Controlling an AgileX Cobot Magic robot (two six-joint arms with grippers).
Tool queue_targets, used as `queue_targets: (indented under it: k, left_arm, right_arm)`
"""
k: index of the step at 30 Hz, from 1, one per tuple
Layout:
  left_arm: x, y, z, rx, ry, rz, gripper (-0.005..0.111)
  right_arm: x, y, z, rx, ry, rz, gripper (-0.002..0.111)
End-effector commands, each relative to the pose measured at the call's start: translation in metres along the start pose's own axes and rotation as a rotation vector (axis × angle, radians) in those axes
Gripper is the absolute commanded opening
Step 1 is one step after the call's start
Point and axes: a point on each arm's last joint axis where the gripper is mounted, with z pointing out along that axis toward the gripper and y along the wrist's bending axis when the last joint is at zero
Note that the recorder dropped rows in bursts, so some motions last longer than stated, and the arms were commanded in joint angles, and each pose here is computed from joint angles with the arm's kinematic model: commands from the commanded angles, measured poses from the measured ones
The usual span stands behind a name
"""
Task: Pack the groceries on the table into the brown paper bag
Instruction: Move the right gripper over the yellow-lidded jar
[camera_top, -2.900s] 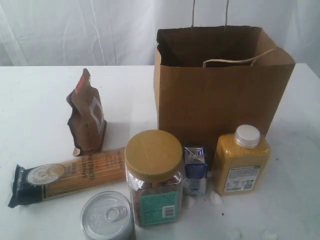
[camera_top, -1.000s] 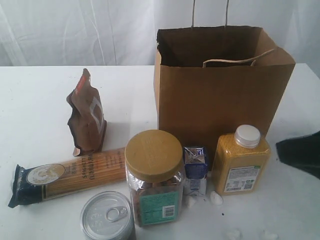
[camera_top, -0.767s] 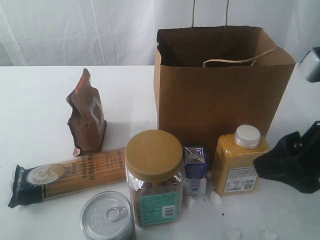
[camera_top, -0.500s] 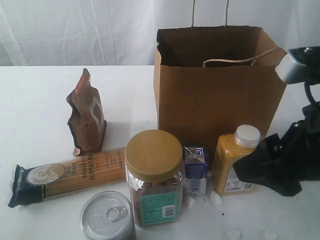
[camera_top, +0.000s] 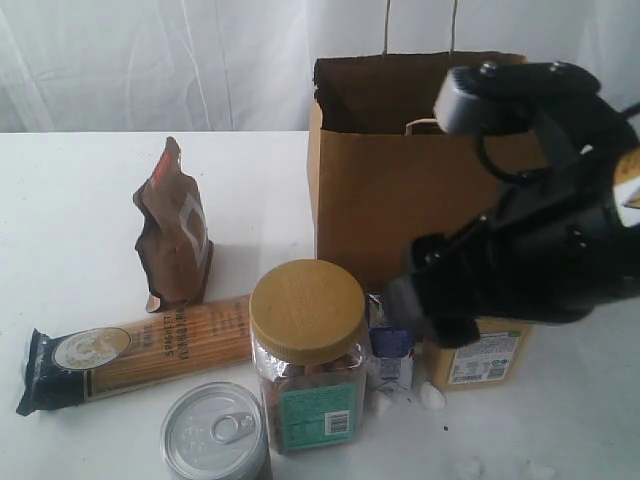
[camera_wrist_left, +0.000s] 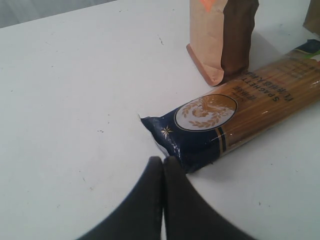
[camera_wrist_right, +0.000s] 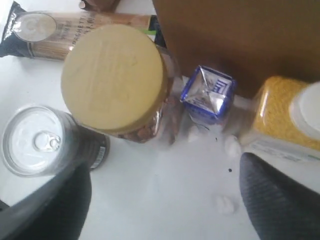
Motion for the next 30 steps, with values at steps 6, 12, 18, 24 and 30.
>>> queue_targets:
  k: [6,12,18,24,30]
  left_arm:
    - [0.001,0.0,0.0,-0.003,0.0,-0.005,0.0]
    - [0.001,0.0,0.0,-0.003,0.0,-0.005,0.0]
    - [0.001,0.0,0.0,-0.003,0.0,-0.005,0.0]
    - [0.001,0.0,0.0,-0.003,0.0,-0.005,0.0]
    - [0.001,0.0,0.0,-0.003,0.0,-0.005,0.0]
  right_arm:
    - [-0.033,0.044,0.024,-0.068,-0.029,-0.062,0.083]
    - [-0.039,0.053,0.042,-0.042,0.048,-0.086,0.091]
    - [-0.048,0.056,0.055,-0.007,0.081,-0.105,0.091]
    - [-0.051,0.058,0.061,0.01,0.09,-0.174,0.091]
    - [-0.051,0.058,0.061,0.01,0.088,-0.169,0.091]
